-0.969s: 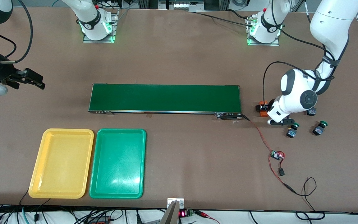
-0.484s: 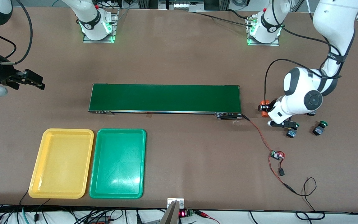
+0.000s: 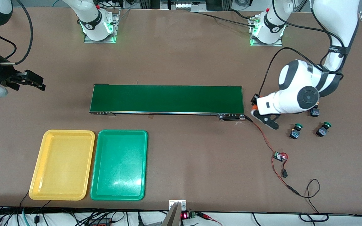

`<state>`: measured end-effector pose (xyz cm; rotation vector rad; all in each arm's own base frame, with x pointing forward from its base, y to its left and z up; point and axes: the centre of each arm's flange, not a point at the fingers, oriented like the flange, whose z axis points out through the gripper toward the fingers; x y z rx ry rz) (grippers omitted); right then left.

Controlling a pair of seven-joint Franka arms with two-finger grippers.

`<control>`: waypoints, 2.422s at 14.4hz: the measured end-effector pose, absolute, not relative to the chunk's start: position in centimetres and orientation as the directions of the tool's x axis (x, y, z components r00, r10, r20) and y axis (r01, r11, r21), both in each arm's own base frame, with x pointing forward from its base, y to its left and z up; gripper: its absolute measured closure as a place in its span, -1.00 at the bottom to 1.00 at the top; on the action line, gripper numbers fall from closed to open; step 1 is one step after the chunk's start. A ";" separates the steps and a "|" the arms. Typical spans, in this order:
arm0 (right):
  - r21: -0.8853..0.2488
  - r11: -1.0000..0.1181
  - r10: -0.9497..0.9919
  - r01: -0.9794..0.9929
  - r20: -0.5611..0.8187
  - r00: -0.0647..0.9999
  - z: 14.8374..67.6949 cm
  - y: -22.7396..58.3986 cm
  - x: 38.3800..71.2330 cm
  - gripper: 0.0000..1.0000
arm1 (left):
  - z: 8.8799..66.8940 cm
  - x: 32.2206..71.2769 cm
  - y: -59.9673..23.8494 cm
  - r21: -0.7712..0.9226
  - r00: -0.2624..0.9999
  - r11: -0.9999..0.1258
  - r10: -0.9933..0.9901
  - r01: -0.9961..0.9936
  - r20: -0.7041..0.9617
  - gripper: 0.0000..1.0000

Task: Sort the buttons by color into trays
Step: 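Carry the orange cylinder onto the conveyor belt and open the left gripper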

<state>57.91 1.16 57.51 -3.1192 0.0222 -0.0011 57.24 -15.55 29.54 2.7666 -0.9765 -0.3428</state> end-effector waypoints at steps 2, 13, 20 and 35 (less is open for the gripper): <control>-0.022 -1.000 -0.014 -0.014 0.000 1.000 57.5 1.1 57.9 -1.00 | 29.5 56.4 -18.2 0.278 0.609 -0.612 -0.786 -0.740 -0.108 0.00; -0.022 -0.999 -0.042 -0.042 -0.003 0.999 57.3 -0.4 58.0 -1.00 | 26.5 53.1 -25.1 0.327 0.013 -0.024 -0.999 -0.945 -0.034 0.00; -0.022 -0.999 -0.049 -0.049 -0.003 0.999 57.3 -0.9 58.0 -1.00 | 24.2 52.7 -28.0 0.283 -0.044 0.045 -0.999 -0.958 0.011 -0.24; -0.021 -0.999 -0.049 -0.049 -0.011 0.999 56.8 -0.9 58.3 -1.00 | 38.7 60.3 -21.5 0.003 -0.036 0.036 -0.998 -0.999 -0.061 -1.00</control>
